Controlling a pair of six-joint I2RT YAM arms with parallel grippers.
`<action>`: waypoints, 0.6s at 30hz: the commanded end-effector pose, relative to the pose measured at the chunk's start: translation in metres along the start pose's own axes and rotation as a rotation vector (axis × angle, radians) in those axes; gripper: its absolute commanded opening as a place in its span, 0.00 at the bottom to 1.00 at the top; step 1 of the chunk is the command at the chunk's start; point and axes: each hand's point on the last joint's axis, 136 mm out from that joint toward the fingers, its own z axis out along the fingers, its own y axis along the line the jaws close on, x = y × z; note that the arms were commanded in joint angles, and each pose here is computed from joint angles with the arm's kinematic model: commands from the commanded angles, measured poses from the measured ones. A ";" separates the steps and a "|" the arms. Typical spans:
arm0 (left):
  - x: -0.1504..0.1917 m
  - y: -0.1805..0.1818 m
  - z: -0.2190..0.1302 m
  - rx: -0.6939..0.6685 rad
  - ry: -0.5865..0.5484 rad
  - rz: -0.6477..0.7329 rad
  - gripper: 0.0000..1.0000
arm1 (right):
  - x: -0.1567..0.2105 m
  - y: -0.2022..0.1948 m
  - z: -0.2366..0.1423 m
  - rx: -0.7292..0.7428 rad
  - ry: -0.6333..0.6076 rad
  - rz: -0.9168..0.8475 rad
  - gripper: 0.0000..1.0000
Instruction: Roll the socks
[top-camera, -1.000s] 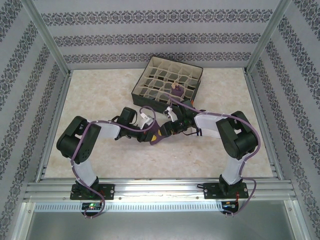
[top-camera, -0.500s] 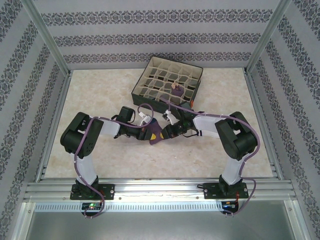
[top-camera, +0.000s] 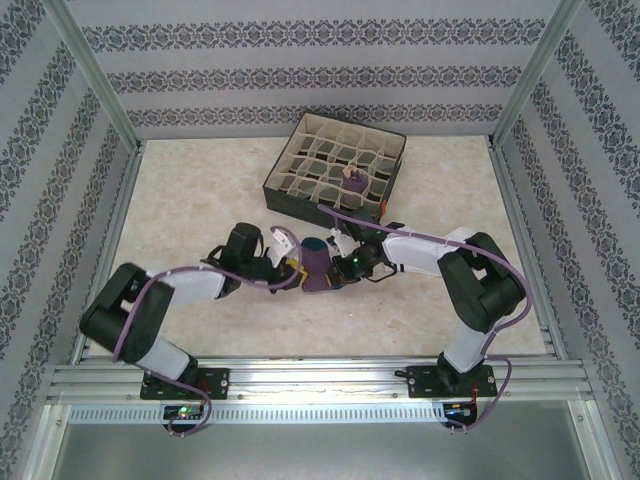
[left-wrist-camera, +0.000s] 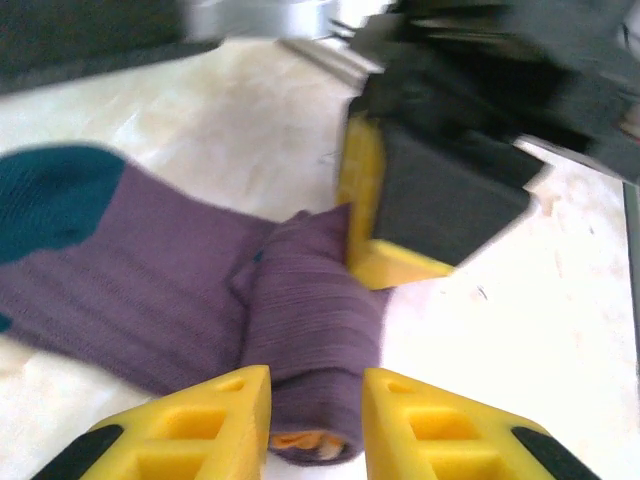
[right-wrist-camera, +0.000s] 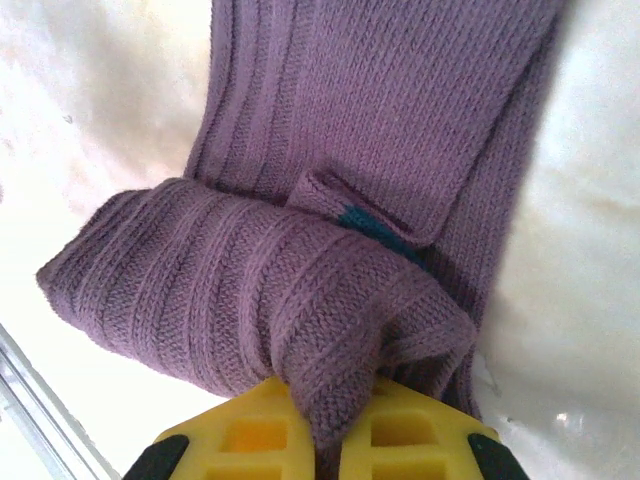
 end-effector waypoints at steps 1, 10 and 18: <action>-0.010 -0.016 0.001 -0.137 -0.029 0.400 0.33 | 0.037 -0.020 0.004 0.118 0.131 0.127 0.06; -0.007 -0.009 0.016 -0.288 -0.001 0.324 0.42 | 0.036 -0.012 0.008 0.124 0.173 0.137 0.05; 0.033 0.018 0.036 -0.352 0.141 0.075 0.30 | 0.042 -0.010 0.010 0.108 0.189 0.137 0.07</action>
